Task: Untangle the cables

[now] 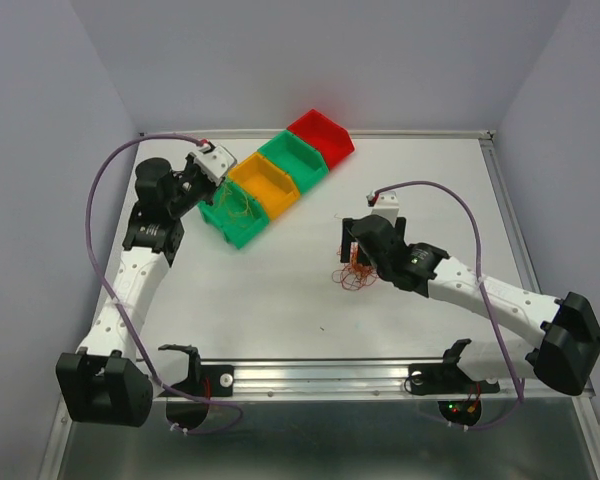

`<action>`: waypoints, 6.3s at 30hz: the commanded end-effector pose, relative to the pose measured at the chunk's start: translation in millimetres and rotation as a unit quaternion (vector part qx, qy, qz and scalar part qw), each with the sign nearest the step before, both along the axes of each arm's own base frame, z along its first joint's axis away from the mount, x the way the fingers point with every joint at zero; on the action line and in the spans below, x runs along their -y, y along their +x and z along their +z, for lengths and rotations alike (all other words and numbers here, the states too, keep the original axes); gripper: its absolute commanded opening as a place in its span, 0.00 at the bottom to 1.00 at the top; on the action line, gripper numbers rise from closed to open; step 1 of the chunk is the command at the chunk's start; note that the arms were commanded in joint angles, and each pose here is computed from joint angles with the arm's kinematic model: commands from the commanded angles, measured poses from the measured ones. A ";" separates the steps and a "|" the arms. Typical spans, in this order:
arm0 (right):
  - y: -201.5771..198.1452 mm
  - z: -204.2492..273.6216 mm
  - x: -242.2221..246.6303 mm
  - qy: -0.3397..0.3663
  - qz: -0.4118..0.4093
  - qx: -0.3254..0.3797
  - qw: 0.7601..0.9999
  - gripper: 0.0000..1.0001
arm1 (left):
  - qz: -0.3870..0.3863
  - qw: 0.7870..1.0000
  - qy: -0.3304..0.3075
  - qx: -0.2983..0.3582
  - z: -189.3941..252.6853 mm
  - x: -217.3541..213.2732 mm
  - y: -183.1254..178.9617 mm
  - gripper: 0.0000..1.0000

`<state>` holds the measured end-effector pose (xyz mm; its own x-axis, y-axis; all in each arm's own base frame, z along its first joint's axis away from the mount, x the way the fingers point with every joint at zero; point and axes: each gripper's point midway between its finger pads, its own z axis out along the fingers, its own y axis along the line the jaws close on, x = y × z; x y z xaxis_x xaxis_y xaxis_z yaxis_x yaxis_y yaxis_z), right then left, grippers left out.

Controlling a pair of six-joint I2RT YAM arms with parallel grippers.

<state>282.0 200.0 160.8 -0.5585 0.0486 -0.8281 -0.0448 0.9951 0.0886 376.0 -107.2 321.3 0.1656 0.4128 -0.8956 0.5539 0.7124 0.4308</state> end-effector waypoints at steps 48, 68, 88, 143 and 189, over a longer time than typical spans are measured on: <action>-2.1 6.7 -7.5 0.038 0.021 0.026 0.999 0.94 | 0.071 0.939 0.165 -0.293 -221.7 -25.8 86.1 0.14; 16.6 -8.5 32.3 0.000 -0.092 0.049 0.995 0.74 | 0.056 0.974 0.134 -0.171 -88.9 -20.7 48.4 0.57; 74.8 -13.8 -1.9 0.056 -0.052 0.048 0.996 0.64 | -0.055 0.989 0.079 -0.112 -58.8 68.7 -21.9 0.60; 53.9 -38.4 33.2 0.073 -0.038 0.053 0.995 0.62 | -0.138 0.980 0.052 -0.136 -102.5 114.7 -53.0 0.59; 94.6 -5.0 1.3 0.111 0.011 0.140 0.984 0.06 | -0.137 0.978 0.055 -0.145 -111.2 113.8 -56.0 0.58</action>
<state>354.0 191.3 93.8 -0.5022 0.1418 -0.8531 -0.0766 0.9753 0.2072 321.0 -215.7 200.3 -0.0062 0.5103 -0.8600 0.8291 0.4834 0.2808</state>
